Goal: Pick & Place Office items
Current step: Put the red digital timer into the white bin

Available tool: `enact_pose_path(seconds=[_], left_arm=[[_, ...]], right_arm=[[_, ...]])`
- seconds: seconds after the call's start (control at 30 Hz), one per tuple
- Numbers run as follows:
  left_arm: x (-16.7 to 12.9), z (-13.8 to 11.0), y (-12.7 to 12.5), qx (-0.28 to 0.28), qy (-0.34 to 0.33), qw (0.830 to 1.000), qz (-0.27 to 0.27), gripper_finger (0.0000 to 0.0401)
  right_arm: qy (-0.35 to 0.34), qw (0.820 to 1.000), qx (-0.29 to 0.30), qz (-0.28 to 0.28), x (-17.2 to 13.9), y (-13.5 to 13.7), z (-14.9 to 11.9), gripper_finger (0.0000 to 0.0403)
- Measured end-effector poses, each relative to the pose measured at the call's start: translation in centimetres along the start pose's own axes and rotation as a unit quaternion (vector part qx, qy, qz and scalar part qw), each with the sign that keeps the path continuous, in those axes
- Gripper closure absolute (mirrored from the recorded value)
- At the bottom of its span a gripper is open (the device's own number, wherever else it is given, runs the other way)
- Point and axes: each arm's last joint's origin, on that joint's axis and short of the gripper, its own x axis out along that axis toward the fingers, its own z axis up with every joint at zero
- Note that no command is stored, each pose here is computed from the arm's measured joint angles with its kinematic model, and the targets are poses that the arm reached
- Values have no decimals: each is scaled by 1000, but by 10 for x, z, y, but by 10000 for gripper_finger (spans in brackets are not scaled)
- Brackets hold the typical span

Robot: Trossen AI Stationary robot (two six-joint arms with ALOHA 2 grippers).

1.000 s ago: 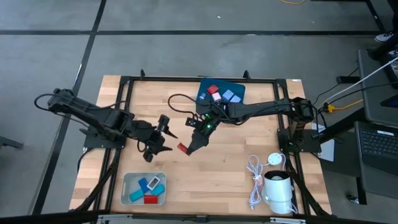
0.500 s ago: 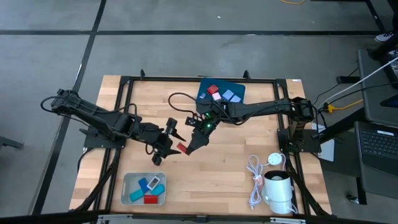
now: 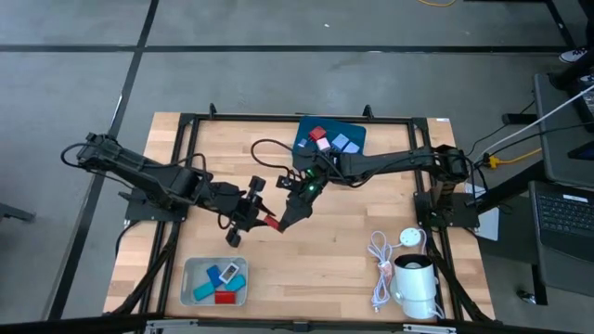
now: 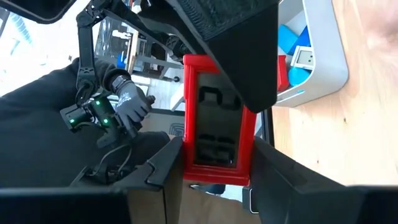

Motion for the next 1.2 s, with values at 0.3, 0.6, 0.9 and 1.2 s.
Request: enact_pose_path(seconds=[0.3, 0.6, 0.9, 1.2], left_arm=[[1, 0, -1, -2, 2, 1000, -4, 331], [5, -2, -2, -25, 12, 1000, -9, 333], [3, -9, -17, -86, 57, 993, -63, 336], [0, -28, -50, -129, 189, 957, -178, 336]], right_arm=[[3, 1000, 1, 3, 0, 0, 0, 260], [3, 1000, 5, -10, 0, -2, -1, 232], [-5, 999, -16, -49, -4, -9, -2, 58], [-11, 998, -28, -54, -9, -12, 1, 88]])
